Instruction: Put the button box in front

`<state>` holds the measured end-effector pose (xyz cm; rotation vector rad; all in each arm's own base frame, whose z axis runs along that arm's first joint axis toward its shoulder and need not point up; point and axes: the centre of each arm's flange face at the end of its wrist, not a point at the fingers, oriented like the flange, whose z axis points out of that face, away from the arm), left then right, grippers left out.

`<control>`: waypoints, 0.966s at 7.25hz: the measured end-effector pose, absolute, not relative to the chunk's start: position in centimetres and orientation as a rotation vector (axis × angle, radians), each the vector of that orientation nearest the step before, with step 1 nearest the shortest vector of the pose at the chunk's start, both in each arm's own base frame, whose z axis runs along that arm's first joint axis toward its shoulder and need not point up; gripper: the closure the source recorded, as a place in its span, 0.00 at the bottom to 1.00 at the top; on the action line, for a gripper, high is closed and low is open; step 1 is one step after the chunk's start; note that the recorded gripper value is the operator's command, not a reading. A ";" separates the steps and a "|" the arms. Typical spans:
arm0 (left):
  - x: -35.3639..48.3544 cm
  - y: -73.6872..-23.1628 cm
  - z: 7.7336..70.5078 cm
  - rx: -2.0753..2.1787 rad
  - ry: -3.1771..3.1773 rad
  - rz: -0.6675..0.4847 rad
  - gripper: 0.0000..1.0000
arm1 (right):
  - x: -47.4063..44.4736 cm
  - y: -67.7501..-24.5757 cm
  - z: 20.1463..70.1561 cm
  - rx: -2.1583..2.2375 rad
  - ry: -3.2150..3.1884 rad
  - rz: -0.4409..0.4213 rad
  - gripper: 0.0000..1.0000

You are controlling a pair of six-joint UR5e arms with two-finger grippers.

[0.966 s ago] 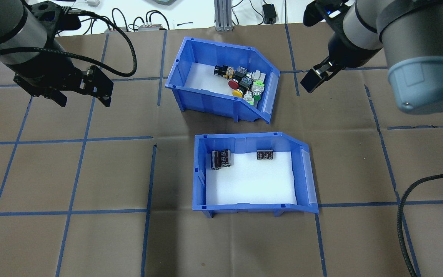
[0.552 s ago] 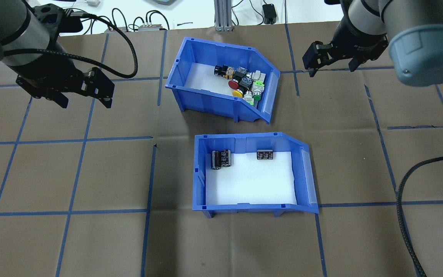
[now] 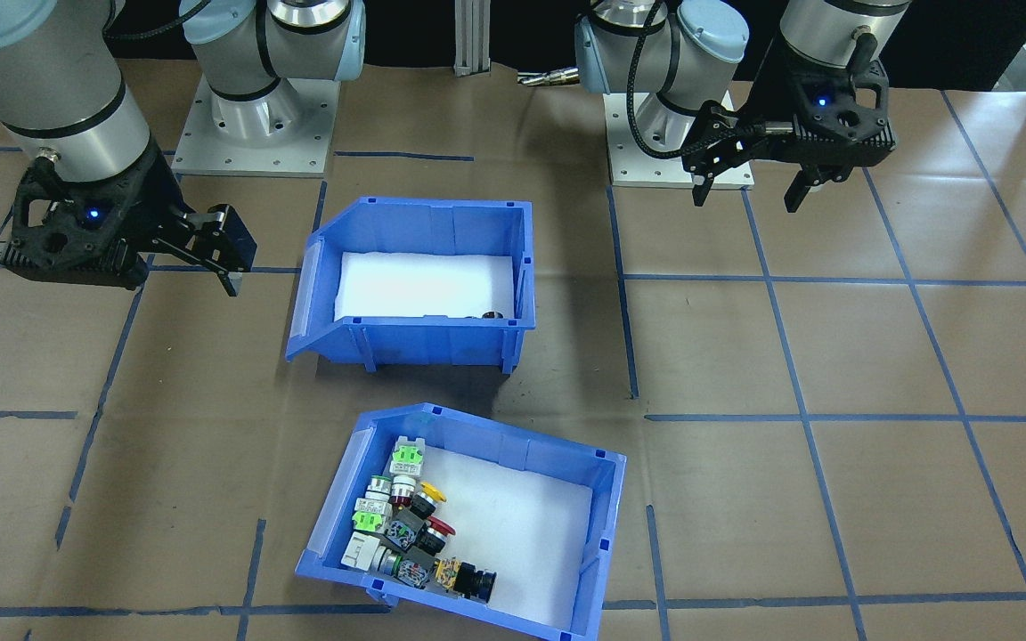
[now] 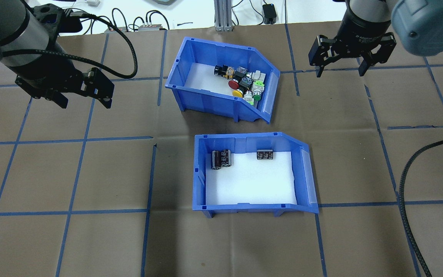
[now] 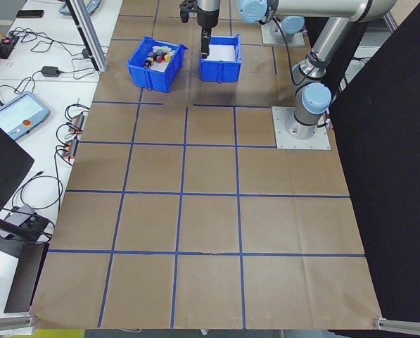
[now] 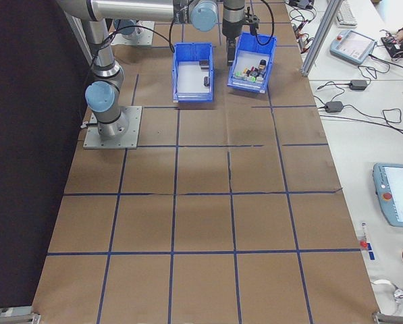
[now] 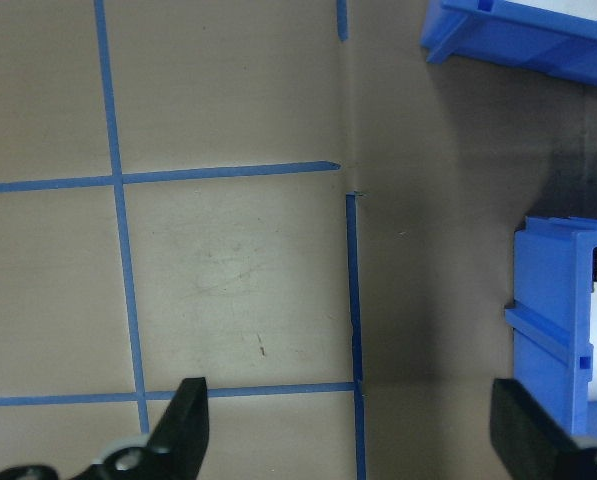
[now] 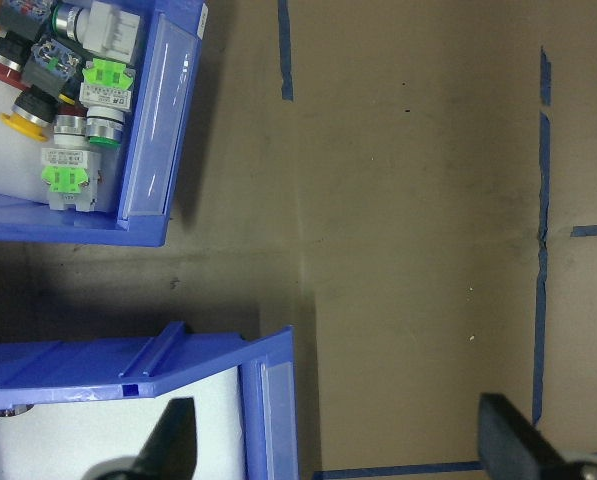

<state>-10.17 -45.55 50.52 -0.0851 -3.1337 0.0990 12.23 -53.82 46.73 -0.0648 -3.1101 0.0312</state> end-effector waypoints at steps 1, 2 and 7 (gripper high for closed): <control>-10.2 -45.6 50.4 -0.084 -3.133 0.096 0.00 | 12.2 -53.6 46.6 -0.066 -3.108 0.027 0.00; -10.1 -45.8 50.2 -0.076 -3.133 0.089 0.00 | 12.2 -53.4 46.5 -0.067 -3.106 0.031 0.00; -10.1 -46.4 49.9 -0.053 -3.133 0.099 0.01 | 12.2 -53.2 46.8 -0.056 -3.105 0.049 0.00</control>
